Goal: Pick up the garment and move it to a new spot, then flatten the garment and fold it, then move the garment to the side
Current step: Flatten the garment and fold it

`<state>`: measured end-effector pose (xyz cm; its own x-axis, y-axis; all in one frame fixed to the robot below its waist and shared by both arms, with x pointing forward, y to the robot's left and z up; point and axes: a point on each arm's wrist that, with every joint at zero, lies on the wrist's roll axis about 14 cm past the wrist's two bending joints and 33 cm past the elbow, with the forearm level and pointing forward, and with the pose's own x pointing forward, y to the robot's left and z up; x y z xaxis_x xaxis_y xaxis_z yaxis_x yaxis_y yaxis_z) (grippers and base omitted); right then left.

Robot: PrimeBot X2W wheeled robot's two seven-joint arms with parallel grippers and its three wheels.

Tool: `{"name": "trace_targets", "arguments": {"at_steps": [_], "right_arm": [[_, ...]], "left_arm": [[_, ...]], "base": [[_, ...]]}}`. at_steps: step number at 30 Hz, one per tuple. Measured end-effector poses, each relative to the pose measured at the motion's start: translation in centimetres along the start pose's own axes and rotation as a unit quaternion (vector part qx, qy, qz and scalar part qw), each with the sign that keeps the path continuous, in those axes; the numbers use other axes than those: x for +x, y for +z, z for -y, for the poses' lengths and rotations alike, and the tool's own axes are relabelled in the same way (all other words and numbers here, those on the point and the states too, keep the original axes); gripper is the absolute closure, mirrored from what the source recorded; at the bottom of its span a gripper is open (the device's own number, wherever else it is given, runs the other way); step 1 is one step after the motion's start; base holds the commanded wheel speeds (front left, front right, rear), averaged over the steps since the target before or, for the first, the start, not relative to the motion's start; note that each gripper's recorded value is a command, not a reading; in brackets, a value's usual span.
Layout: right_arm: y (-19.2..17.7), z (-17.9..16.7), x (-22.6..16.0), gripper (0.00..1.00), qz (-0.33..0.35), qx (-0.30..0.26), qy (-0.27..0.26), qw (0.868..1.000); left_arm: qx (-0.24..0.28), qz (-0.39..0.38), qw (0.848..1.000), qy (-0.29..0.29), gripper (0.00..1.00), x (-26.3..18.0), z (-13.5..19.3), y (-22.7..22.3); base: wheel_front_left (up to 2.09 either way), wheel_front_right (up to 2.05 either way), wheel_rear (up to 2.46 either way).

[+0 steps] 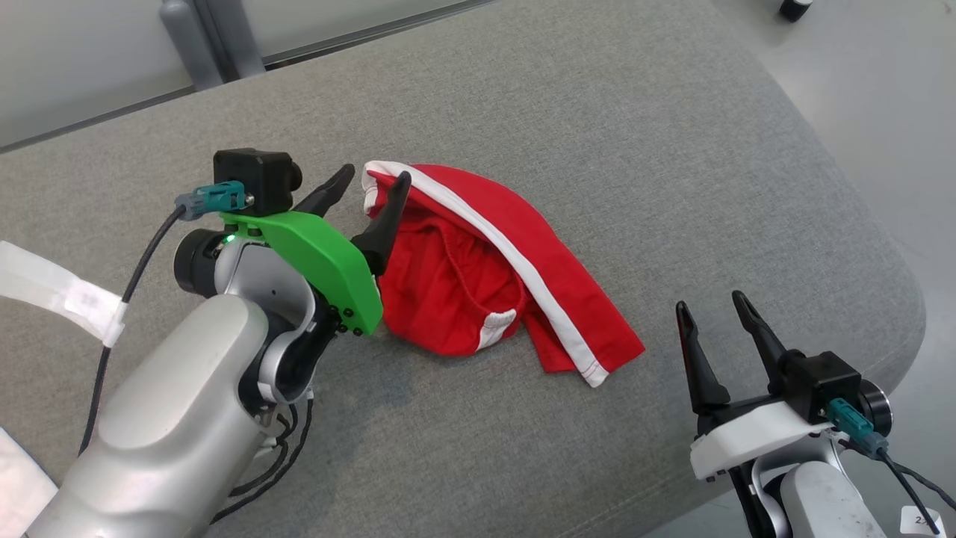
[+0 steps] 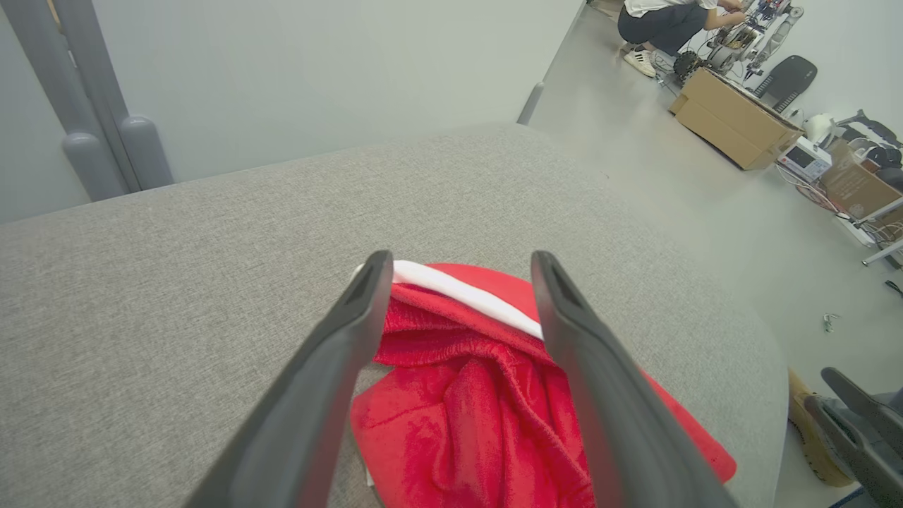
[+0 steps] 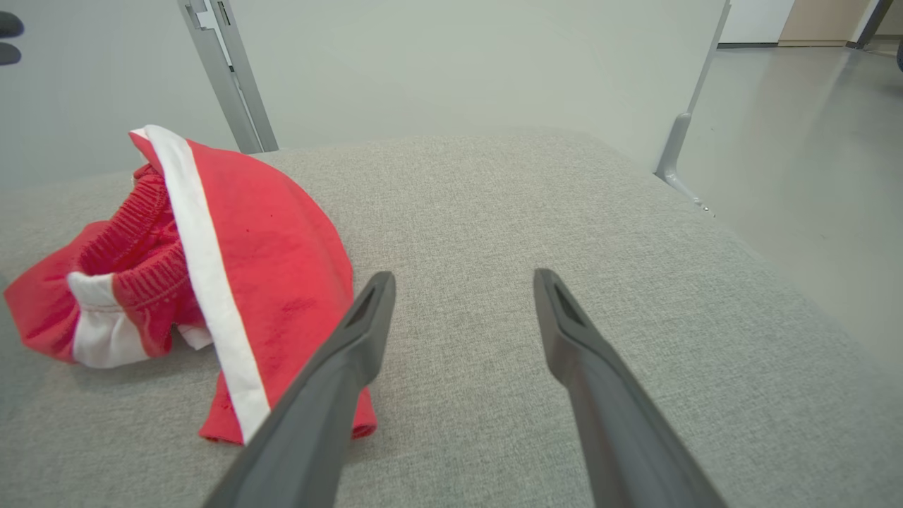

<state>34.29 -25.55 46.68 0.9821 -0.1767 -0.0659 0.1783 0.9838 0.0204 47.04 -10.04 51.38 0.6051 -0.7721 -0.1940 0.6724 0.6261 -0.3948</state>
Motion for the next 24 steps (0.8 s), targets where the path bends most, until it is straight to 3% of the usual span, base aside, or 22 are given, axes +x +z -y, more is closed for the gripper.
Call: {"name": "trace_targets", "arguments": {"at_steps": [2,3,8,24], "right_arm": [[-0.2,-0.3,0.1,0.00,-0.003,-0.001,0.005,1.000],[-0.5,-0.8,0.3,0.00,-0.008,-0.004,0.012,1.000],[-0.7,-1.3,1.1,0.00,-0.011,-0.011,0.021,1.000],[-2.2,-1.0,1.5,0.00,-0.036,-0.019,0.017,0.999]], "left_arm": [[-0.009,-0.014,1.000,-0.012,0.00,-0.1,-0.6,-0.6],[-0.040,-0.044,0.998,-0.022,0.00,0.0,-1.1,-1.9],[0.002,-0.082,0.996,-0.017,0.00,0.8,-4.0,-3.6],[-0.008,-0.118,0.993,-0.009,0.00,3.4,-7.0,-6.5]], "base": [[0.00,0.00,0.00],[0.00,0.00,0.00],[0.00,0.00,0.00],[0.00,0.00,0.00]]}}
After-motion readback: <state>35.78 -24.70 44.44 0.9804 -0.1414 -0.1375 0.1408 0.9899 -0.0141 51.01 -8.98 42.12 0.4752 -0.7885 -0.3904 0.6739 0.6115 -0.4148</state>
